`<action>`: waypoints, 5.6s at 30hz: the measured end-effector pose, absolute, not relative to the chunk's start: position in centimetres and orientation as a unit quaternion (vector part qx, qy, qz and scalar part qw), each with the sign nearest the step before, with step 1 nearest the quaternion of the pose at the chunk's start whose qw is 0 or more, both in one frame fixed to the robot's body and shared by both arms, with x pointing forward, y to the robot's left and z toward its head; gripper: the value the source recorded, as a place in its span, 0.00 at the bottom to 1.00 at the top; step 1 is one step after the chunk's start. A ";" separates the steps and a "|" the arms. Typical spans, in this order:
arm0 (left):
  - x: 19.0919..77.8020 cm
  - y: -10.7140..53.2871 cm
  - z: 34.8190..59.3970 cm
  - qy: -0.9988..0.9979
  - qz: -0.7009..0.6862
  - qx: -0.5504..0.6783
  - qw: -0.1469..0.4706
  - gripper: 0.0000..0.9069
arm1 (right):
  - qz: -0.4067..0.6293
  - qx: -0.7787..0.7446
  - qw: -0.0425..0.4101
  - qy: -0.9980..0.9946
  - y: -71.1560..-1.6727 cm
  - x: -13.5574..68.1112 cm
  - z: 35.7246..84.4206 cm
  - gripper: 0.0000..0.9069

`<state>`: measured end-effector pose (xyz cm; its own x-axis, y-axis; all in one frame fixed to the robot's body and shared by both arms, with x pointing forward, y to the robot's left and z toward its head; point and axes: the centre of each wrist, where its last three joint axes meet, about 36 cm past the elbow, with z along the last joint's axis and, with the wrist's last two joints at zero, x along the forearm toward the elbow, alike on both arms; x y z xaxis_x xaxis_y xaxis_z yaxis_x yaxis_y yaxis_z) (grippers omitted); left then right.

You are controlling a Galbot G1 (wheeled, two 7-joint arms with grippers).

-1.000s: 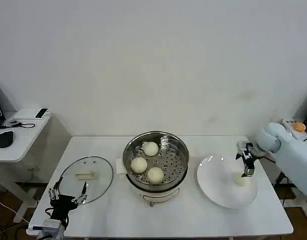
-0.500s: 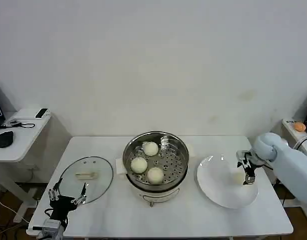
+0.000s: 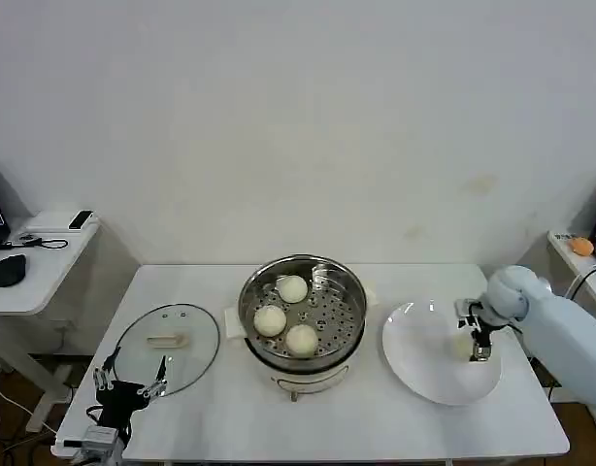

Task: Take steamed baozi put them in steamer then cover it.

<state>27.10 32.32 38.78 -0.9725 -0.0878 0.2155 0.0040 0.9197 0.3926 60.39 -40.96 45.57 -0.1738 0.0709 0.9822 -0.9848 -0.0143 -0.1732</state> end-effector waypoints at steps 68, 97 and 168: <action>28.3 32.4 39.1 -0.973 -0.204 0.019 0.101 1.00 | 0.547 0.482 0.310 -0.611 -30.9 61.7 63.8 0.72; 29.3 31.7 40.7 -0.979 -0.190 0.030 0.065 1.00 | 0.528 0.579 0.310 -0.538 -13.0 65.4 63.6 0.72; 29.3 30.7 39.7 -0.991 -0.117 0.046 0.042 1.00 | 0.319 0.431 0.000 -0.844 -26.8 60.4 68.2 1.00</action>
<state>29.33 30.66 39.74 -0.9924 -0.1000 0.0720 -0.0805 0.9686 0.2352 60.44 -26.82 68.16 -0.6293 -0.7270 0.2748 -0.7270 0.4258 -0.5386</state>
